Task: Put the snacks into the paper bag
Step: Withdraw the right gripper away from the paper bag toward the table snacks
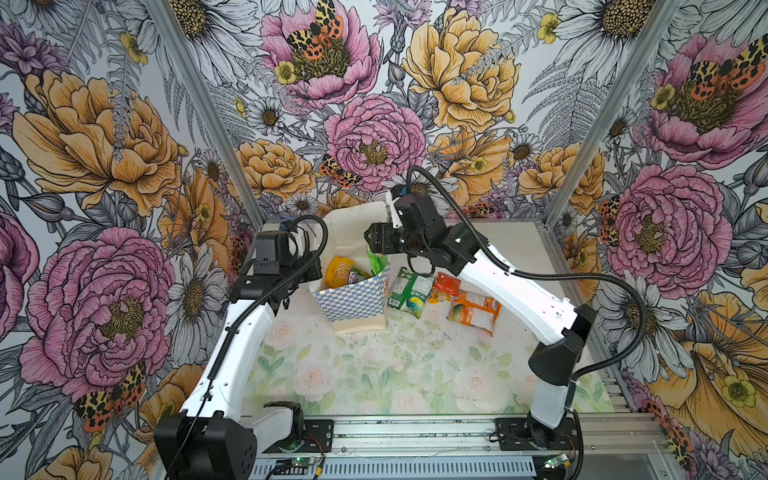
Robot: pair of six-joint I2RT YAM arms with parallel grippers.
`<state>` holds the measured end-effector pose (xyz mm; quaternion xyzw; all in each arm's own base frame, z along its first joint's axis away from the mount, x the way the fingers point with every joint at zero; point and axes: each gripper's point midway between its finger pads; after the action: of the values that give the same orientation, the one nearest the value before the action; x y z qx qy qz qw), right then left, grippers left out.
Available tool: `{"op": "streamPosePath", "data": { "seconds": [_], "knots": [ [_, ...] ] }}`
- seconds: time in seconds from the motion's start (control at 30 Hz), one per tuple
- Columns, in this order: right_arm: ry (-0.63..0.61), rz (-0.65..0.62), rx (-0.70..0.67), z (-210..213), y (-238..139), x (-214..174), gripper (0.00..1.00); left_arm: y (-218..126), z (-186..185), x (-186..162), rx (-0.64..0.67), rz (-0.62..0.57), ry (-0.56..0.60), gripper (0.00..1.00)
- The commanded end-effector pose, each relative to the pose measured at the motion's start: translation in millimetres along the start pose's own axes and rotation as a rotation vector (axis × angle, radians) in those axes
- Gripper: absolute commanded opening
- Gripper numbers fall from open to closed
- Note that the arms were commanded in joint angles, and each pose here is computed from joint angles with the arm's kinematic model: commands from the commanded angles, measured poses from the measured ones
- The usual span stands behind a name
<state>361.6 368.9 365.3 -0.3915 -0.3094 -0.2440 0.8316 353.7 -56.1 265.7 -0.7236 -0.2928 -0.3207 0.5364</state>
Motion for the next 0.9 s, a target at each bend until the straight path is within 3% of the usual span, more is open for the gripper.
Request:
{"op": "streamPosePath", "data": {
  "seconds": [0.0,0.1,0.3,0.47,0.57,0.73,0.87],
  "knots": [
    [-0.080,-0.121,-0.004,-4,-64,26,0.79,-14,-7,21,-0.006,-0.078,0.035,0.00],
    [-0.100,-0.166,-0.086,-36,-95,24,0.78,-13,-5,21,0.002,-0.078,0.035,0.00],
    [-0.014,-0.205,-0.320,-146,-133,3,0.77,-13,-3,21,0.015,-0.078,0.034,0.00],
    [0.150,-0.154,-0.477,-228,-135,-44,0.77,-14,2,22,0.034,-0.083,0.031,0.00],
    [0.310,-0.094,-0.571,-280,-128,-80,0.76,-14,3,22,0.038,-0.083,0.031,0.00],
    [0.579,0.042,-0.562,-342,-112,-130,0.76,-14,2,21,0.035,-0.082,0.034,0.00],
    [0.677,0.089,-0.489,-364,-101,-151,0.76,-15,2,22,0.039,-0.086,0.036,0.00]
  ]
}}
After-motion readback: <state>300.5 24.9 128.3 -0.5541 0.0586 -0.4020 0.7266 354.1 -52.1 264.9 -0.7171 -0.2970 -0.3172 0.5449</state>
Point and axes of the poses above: each gripper's point midway between its finger pads, its own y axis out along the fingers, its own z axis along the line the jaws close on, x = y × z, and after that the axes turned 10 degrees about y, right-handed
